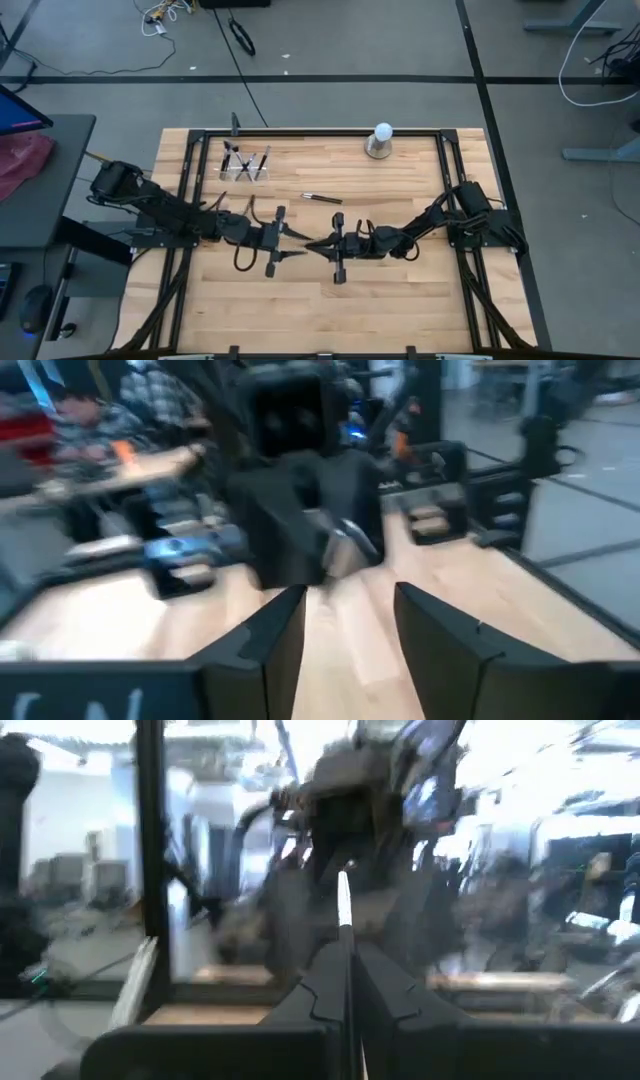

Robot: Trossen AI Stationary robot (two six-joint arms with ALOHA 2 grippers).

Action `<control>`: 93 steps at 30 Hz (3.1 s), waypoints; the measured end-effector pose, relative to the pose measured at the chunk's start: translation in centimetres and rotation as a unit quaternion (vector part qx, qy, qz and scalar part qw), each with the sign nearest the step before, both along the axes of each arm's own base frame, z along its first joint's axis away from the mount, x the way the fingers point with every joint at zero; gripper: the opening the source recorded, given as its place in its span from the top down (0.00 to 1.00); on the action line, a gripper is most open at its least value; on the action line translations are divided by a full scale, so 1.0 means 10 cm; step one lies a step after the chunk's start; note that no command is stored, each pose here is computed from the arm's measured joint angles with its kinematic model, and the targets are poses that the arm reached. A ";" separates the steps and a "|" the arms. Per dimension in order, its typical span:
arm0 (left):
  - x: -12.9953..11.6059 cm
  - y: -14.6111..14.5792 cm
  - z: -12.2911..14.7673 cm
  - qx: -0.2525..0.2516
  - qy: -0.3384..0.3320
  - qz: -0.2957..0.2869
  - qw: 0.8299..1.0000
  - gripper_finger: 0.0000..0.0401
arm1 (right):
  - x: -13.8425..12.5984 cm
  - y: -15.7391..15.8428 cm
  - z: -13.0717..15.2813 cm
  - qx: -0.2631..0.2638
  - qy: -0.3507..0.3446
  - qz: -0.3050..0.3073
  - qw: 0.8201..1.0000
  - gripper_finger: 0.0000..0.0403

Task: Put items in baskets/containers
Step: Put the liner brush into the transparent organizer

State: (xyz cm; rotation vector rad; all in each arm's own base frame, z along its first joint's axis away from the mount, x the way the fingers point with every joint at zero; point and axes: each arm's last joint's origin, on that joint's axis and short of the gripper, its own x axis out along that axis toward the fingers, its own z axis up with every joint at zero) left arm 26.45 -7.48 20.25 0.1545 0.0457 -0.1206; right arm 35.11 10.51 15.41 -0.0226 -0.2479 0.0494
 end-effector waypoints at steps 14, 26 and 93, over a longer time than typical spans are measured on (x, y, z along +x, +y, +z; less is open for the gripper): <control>-0.10 -0.17 0.11 0.047 -0.030 0.053 0.997 0.63 | -0.04 0.09 -0.03 -0.011 0.005 -0.016 1.000 0.97; -0.10 -0.17 0.11 0.033 -0.028 0.050 0.998 0.63 | -0.04 0.09 -0.02 -0.013 0.003 -0.030 0.999 0.97; -0.47 0.28 0.60 0.042 0.268 0.220 0.937 0.94 | -0.38 -0.06 0.40 0.056 0.106 -0.156 0.980 0.58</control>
